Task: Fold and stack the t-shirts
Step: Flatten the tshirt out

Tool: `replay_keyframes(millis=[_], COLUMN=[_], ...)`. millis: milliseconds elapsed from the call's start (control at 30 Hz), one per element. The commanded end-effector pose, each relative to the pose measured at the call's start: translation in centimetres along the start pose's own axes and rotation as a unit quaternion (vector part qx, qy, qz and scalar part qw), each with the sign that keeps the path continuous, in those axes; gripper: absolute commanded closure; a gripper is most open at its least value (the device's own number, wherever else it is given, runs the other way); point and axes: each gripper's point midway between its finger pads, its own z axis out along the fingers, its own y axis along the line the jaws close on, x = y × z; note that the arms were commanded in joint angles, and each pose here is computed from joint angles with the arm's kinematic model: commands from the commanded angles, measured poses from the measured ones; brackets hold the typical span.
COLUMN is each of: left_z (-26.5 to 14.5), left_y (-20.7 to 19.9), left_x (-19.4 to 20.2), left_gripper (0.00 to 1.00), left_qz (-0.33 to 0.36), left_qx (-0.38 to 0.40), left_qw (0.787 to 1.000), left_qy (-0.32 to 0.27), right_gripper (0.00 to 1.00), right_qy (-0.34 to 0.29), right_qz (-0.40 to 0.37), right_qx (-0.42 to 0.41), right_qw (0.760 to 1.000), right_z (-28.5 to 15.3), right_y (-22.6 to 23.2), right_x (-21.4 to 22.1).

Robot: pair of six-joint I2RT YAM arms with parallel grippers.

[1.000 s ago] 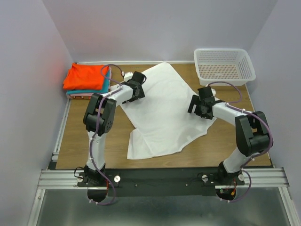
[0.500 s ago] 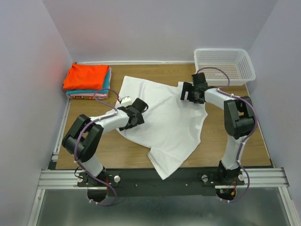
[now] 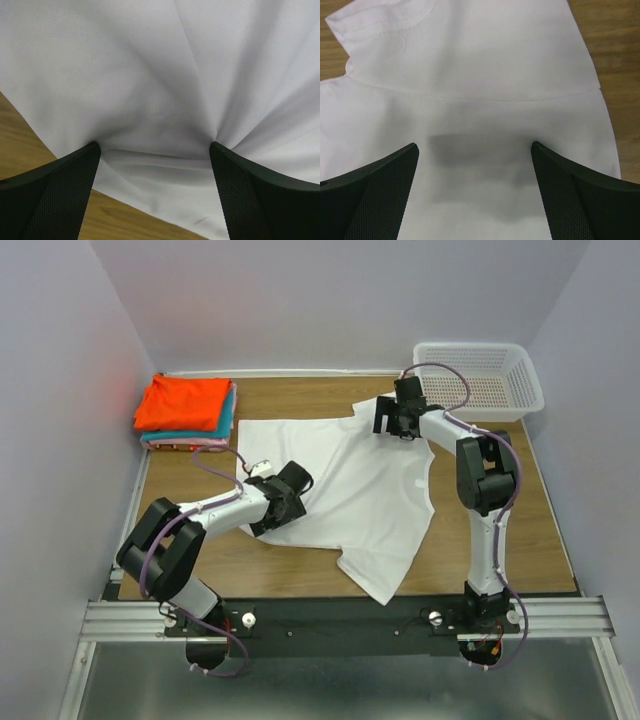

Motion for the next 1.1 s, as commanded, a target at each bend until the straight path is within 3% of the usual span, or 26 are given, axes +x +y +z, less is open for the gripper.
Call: replay_keyframes(millis=[0, 300, 433, 567, 633, 767, 833, 1067], left_z=[-1.0, -6.2, -8.0, -9.2, -10.1, -7.8, -5.2, 2.4], left_y=[5.2, 5.1, 5.5, 2.7, 0.6, -1.5, -1.3, -3.3], left_x=[6.6, 6.2, 5.3, 0.2, -2.8, -9.9, -12.8, -17.2], left_gripper=[0.02, 0.02, 0.02, 0.02, 0.02, 0.02, 0.02, 0.02], left_qz=[-0.020, -0.008, -0.024, -0.052, -0.035, -0.019, -0.017, 0.015], left_qx=[-0.068, -0.018, 0.013, 0.076, 0.108, 0.126, 0.089, 0.002], left_qw=[0.990, 0.994, 0.996, 0.996, 0.993, 0.988, 0.992, 0.998], left_qy=[0.122, 0.107, 0.080, 0.000, -0.035, -0.087, -0.084, -0.061], right_gripper=[0.00, 0.00, 0.00, 0.00, 0.00, 0.00, 0.00, 0.00], right_qy=[0.049, 0.000, -0.016, -0.013, -0.024, -0.003, 0.018, 0.043], right_qz=[-0.013, -0.023, -0.029, -0.036, -0.041, -0.022, -0.024, -0.009], right_qx=[0.031, 0.046, 0.012, -0.025, -0.031, -0.035, -0.027, 0.018], right_qw=[0.998, 0.999, 0.999, 0.999, 0.998, 0.999, 0.999, 0.999], right_z=[2.0, -0.4, -2.6, -5.1, -7.0, -8.9, -9.2, -9.1], right_y=[-1.2, -1.2, 0.1, 1.6, 2.3, 2.6, 2.3, 0.3], right_x=[3.1, -1.3, -3.1, -2.7, -2.8, 0.2, 2.7, 6.4])
